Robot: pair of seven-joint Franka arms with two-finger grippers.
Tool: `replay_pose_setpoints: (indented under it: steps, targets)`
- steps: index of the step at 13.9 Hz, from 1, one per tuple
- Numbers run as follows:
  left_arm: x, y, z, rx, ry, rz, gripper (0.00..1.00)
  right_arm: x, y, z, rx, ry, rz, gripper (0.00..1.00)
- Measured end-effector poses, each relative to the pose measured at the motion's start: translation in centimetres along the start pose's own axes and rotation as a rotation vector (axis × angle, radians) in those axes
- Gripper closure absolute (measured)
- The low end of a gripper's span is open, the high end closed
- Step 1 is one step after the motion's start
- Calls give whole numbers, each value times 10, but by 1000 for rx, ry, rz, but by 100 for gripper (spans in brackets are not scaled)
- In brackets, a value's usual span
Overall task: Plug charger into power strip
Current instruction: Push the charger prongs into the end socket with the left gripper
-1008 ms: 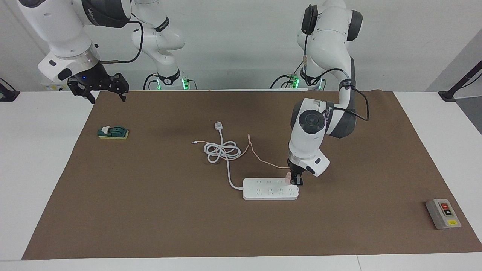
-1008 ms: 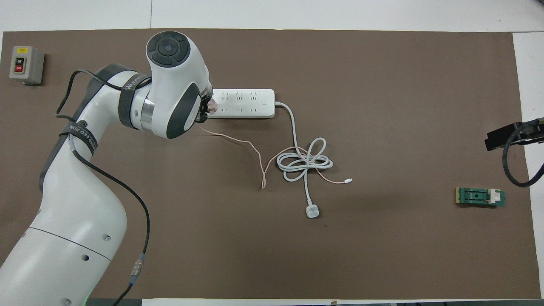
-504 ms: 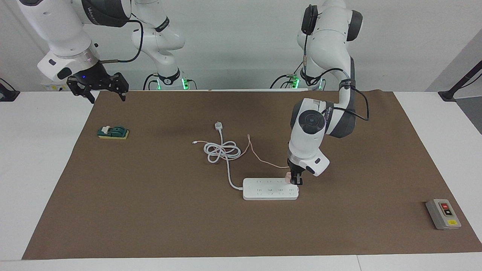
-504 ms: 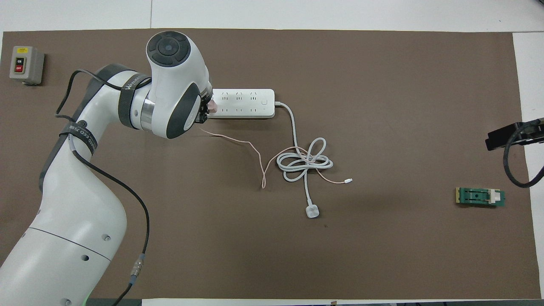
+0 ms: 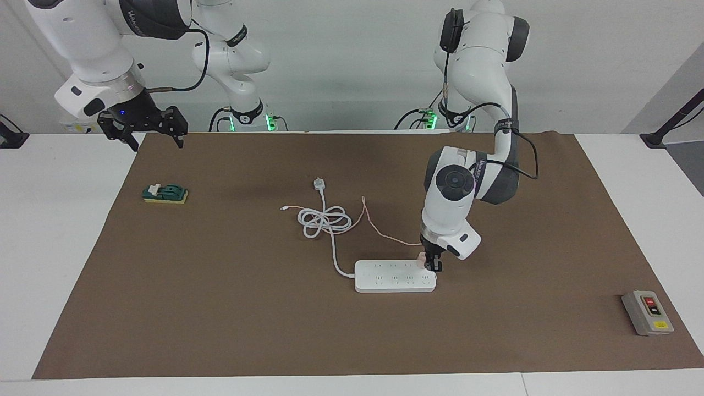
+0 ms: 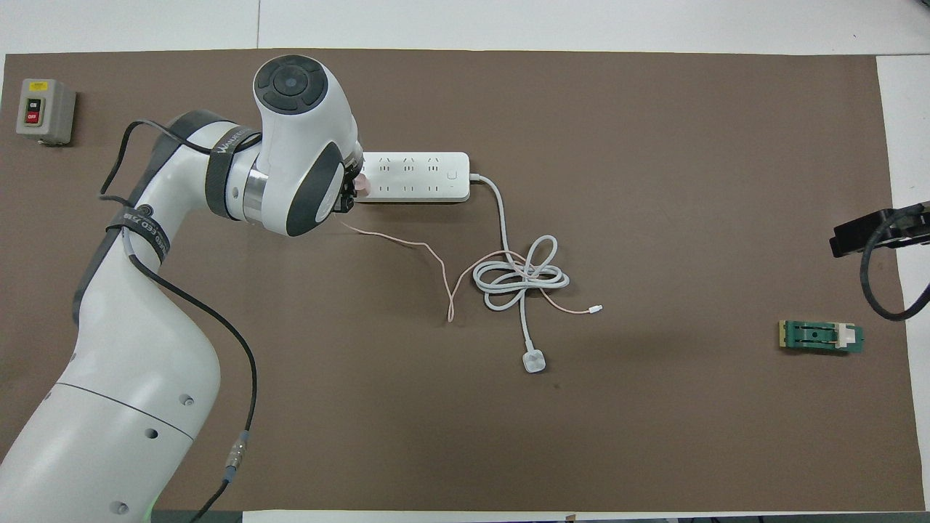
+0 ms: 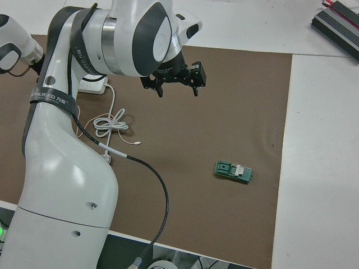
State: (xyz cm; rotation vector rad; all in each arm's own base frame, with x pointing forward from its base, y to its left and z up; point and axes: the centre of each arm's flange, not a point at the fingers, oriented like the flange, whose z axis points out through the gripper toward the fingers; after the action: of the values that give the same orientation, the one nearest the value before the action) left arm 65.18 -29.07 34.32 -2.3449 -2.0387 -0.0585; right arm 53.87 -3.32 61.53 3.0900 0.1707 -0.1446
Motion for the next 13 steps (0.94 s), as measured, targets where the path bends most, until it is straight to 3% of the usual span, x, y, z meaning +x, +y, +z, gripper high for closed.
replay_pose_setpoints:
  steps: [13]
  targets:
    - [-1, 1, 5, 6, 3, 1, 70, 0, -12, -4, -3, 7, -20, 0]
